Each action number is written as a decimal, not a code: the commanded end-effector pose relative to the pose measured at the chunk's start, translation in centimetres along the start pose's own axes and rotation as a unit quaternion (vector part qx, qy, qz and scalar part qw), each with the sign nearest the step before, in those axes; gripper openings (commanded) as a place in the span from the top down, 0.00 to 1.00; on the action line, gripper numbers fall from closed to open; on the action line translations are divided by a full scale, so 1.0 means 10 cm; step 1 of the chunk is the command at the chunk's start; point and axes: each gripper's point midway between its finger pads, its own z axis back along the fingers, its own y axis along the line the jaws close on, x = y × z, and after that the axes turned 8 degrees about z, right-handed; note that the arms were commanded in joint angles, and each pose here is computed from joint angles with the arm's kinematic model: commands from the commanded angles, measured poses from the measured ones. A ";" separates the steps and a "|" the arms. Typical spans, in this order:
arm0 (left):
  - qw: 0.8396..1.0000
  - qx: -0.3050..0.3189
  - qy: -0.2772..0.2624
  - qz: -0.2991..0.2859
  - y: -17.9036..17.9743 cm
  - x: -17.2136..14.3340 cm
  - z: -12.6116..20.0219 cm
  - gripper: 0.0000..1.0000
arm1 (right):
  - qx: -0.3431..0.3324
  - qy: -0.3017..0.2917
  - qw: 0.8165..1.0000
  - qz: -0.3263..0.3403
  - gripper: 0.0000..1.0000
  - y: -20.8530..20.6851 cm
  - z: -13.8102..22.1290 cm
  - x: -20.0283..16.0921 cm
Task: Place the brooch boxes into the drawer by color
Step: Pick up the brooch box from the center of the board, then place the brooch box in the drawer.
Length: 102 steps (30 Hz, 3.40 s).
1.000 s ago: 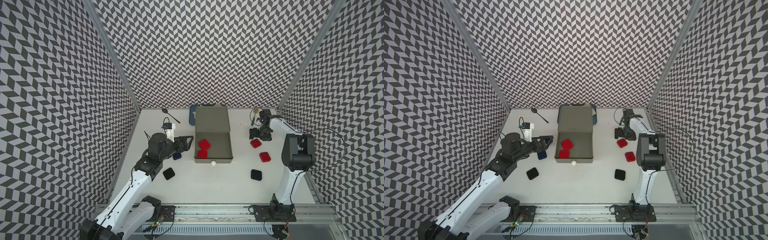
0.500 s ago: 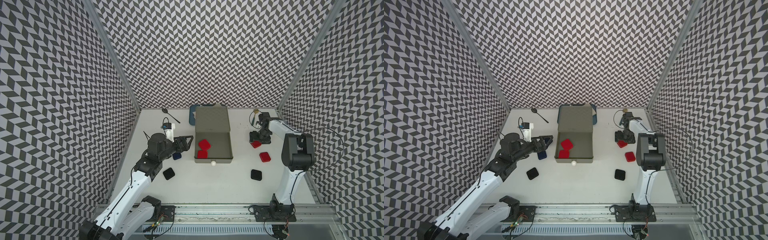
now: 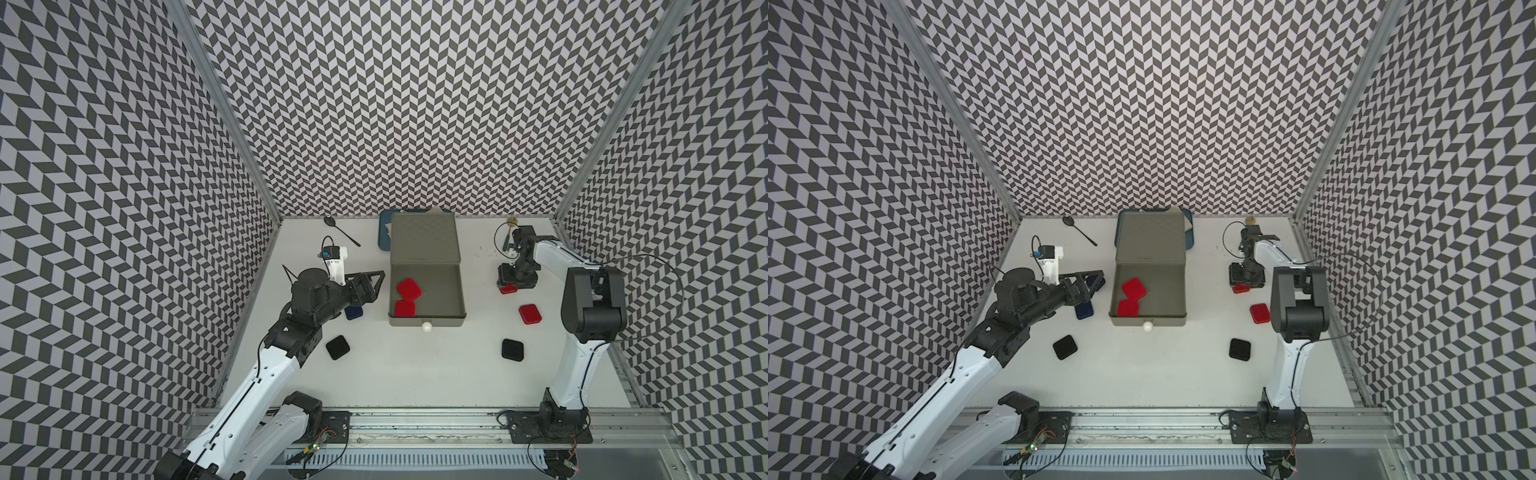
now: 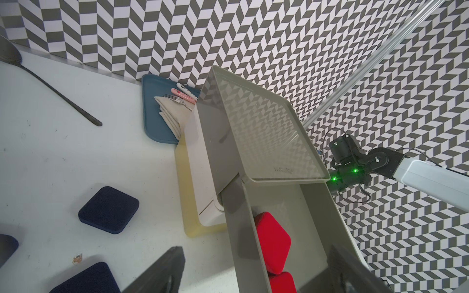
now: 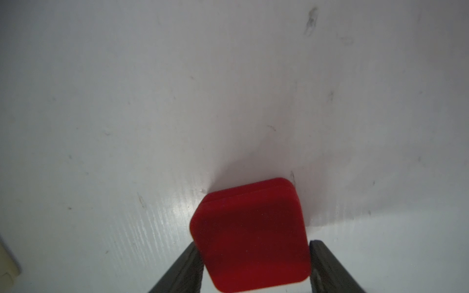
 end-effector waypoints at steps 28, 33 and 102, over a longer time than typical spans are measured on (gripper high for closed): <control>0.999 0.001 -0.037 -0.005 -0.15 0.23 0.24 0.06 | 0.021 -0.244 0.964 0.100 0.56 0.98 2.33 0.30; 0.999 0.004 -0.037 -0.002 -0.15 0.23 0.26 0.07 | 0.073 -0.300 0.938 0.159 0.55 1.43 2.86 0.10; 0.998 0.044 -0.044 0.003 0.10 0.08 0.33 0.06 | 0.094 -0.090 0.923 0.363 0.30 2.82 1.70 -1.09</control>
